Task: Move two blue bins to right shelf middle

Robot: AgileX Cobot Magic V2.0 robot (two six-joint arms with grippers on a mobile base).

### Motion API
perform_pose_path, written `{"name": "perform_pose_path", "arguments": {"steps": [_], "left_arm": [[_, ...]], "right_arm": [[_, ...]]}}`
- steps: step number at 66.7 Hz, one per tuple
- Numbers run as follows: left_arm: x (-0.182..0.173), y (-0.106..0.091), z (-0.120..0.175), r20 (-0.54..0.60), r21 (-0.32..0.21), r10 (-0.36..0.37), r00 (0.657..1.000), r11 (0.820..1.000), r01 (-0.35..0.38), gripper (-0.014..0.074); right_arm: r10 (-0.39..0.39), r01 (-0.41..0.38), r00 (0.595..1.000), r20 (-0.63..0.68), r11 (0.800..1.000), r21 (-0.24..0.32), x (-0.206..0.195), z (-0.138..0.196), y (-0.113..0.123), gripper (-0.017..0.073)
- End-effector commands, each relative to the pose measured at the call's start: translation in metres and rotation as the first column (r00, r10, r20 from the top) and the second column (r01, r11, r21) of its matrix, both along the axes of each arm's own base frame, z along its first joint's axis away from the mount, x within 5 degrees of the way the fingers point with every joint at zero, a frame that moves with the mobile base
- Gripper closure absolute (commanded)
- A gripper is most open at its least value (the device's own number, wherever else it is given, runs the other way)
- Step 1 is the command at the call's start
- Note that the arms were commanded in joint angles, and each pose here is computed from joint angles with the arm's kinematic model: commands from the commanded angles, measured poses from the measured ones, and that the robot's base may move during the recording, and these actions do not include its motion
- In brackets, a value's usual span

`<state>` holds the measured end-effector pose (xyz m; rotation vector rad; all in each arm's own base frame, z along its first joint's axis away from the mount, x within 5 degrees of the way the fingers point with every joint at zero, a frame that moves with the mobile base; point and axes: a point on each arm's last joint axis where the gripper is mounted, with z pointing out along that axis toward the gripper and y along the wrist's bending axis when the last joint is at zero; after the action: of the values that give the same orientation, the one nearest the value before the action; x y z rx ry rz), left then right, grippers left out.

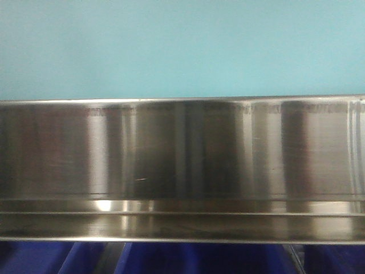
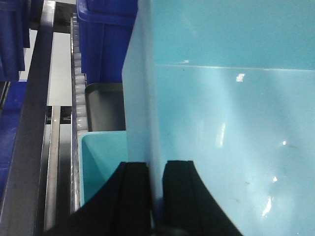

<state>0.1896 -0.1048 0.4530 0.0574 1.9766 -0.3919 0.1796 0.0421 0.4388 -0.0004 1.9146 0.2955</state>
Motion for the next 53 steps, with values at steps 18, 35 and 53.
{"name": "perform_pose_path", "arguments": {"steps": [18, 35, 53], "left_arm": [[-0.001, 0.008, 0.009, 0.085, 0.048, 0.024, 0.996, 0.998, -0.028, 0.0704], [-0.001, 0.007, 0.009, 0.084, 0.032, 0.016, 0.996, 0.999, -0.019, 0.0704], [0.013, 0.002, 0.020, -0.035, 0.100, 0.127, 0.991, 0.987, -0.123, 0.0704]], "right_arm": [[-0.027, 0.030, 0.997, 0.070, 0.998, -0.046, 0.000, 0.006, -0.006, 0.0725], [-0.022, 0.024, 0.998, 0.065, 0.999, -0.031, 0.003, 0.005, -0.004, 0.0725], [-0.029, 0.029, 0.994, -0.106, 1.000, 0.007, 0.013, 0.014, 0.007, 0.0699]]}}
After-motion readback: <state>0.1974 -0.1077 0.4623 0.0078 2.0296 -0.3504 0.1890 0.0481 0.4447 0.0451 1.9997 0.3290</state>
